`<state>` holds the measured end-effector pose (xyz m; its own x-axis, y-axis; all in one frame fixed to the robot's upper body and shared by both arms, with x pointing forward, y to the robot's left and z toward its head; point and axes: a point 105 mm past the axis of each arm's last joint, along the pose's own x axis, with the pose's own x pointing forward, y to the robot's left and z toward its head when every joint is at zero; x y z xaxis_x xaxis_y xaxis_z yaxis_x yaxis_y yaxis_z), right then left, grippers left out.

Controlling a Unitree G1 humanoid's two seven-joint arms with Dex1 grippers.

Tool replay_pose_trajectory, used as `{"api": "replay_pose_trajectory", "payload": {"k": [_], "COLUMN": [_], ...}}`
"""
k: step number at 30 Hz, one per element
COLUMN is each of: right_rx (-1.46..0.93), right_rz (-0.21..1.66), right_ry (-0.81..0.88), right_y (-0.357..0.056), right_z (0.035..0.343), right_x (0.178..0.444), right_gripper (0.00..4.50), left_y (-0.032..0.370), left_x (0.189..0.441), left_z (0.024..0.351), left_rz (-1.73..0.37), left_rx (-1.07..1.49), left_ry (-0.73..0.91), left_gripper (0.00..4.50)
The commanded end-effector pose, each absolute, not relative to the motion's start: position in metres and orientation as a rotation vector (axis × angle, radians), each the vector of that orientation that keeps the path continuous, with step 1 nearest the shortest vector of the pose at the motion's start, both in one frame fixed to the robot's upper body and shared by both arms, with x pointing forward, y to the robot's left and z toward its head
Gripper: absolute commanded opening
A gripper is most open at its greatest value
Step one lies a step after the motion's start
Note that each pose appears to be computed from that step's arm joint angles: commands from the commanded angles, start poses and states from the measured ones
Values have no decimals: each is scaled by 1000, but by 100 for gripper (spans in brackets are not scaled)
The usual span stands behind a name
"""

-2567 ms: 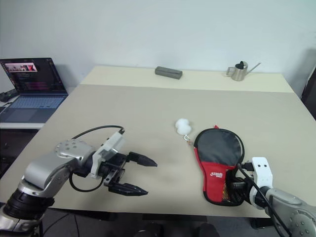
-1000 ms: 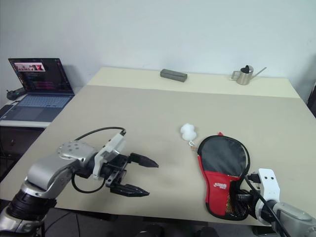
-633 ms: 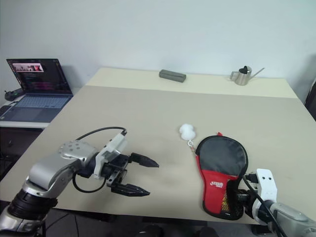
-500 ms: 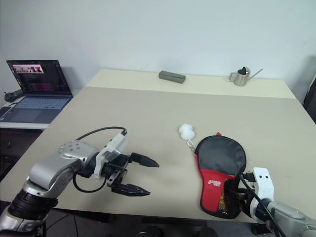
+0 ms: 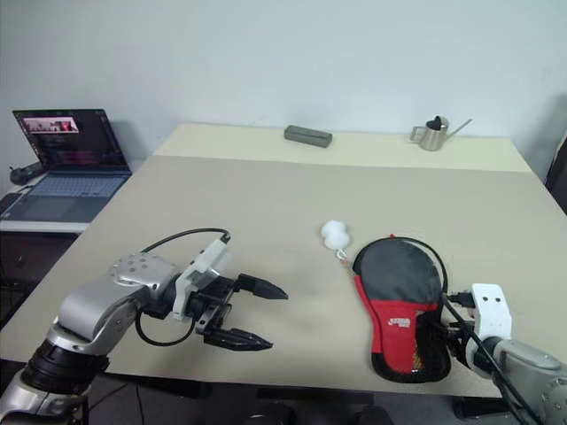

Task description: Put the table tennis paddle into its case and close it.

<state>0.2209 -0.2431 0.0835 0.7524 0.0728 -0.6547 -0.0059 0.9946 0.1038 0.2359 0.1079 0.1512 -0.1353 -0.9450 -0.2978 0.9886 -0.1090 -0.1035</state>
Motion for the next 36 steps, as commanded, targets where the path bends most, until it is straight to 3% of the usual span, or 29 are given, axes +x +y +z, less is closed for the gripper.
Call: {"api": "replay_pose_trajectory", "payload": {"k": [1,5,19,25,30,36], "right_rx": [89,118,-24,-79,-43,-81], "right_rz": [13,90,384,630,750,868], "right_ry": [681,657,322,58,54,180], "right_y": [-250,-237,-202,-168,-154,-151], "right_z": [90,95,148,192,196,177], "right_x": [224,227,250,266,275,279], "right_gripper": [317,447,447,447,447,447], "left_y": [105,106,109,113,111,116], "left_x": [235,235,239,249,259,263], "left_z": [157,156,156,162,170,179], "left_rz": [-1689,-1686,-1644,-1547,-1456,-1360], "left_rx": [210,211,202,190,194,222], "left_ry": [279,282,269,220,160,121], "left_gripper": [450,450,450,450,450,450]}}
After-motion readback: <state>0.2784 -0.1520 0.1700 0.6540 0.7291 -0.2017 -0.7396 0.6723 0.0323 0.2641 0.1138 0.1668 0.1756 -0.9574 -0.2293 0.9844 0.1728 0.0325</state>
